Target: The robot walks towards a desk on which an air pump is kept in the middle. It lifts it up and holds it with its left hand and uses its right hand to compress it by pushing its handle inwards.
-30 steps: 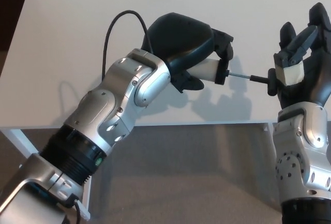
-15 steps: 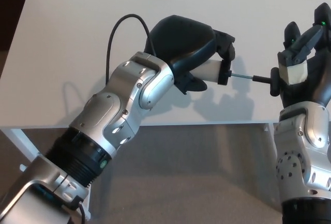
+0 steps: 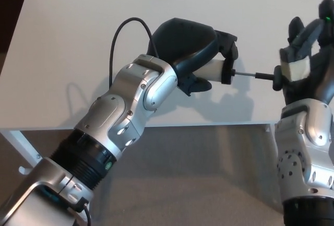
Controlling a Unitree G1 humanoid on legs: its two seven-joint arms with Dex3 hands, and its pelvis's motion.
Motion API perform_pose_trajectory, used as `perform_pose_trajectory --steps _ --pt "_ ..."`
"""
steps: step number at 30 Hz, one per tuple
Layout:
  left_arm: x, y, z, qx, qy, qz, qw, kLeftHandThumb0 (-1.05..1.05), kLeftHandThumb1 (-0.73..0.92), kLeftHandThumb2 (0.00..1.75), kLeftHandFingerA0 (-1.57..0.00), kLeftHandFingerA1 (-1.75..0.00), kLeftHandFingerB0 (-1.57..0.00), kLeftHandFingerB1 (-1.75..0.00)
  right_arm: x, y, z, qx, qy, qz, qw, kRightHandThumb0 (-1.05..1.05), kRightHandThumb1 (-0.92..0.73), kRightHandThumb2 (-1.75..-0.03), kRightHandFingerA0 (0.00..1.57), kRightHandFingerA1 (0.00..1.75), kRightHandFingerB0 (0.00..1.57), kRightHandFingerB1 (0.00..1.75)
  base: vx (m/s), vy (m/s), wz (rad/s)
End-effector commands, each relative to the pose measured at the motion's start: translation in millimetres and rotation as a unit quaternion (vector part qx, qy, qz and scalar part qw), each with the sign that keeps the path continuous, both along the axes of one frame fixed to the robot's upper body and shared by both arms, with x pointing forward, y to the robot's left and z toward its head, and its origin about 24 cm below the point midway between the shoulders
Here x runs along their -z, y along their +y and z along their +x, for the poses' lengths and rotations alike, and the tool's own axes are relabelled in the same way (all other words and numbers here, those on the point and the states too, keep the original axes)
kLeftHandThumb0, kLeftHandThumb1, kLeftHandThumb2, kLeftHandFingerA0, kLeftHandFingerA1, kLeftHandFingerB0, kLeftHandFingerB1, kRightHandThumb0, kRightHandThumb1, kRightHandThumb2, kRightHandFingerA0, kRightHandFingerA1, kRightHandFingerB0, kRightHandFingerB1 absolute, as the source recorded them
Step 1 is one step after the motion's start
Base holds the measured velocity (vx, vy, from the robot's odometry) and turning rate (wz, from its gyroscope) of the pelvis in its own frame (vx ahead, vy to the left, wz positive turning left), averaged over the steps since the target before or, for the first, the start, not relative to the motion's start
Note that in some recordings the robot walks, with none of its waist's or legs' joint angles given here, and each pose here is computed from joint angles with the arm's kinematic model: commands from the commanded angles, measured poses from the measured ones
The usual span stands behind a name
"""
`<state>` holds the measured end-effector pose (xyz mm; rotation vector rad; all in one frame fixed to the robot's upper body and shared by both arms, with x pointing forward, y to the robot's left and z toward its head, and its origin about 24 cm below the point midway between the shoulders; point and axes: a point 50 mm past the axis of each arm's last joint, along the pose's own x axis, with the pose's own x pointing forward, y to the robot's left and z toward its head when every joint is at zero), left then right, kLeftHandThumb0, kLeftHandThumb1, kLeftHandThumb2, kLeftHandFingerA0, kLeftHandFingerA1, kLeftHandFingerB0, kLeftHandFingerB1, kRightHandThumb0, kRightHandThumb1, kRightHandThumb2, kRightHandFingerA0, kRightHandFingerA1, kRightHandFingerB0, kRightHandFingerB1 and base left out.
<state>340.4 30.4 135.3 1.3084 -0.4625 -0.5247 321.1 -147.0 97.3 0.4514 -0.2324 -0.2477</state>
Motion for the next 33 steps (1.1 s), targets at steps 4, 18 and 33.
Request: perform_pose_trajectory --steps 4,18,33 --pt "1 4 0 0.015 0.02 -0.015 1.0 -0.29 0.74 0.6 -0.83 -0.61 -0.62 -0.48 -3 1 0 -0.007 -0.02 -0.061 0.998 -0.73 -0.87 -0.66 0.23 0.32 0.21 0.29 0.0 0.0 0.0" --pt "-8 10 3 0.038 -0.011 -0.075 0.996 -0.15 0.62 0.58 -0.78 -0.63 -0.67 -0.49 -23 7 1 0.03 -0.062 -0.039 0.997 -0.61 -0.64 -1.04 0.37 0.55 0.17 0.45 0.0 0.0 0.0" --pt "-10 25 17 0.005 0.004 -0.031 1.0 -0.15 0.7 0.61 -0.74 -1.44 -0.66 -1.07 -32 3 6 0.071 -0.061 -0.209 0.973 -0.71 -0.91 -0.68 0.36 0.34 0.32 0.31 0.0 0.0 0.0"
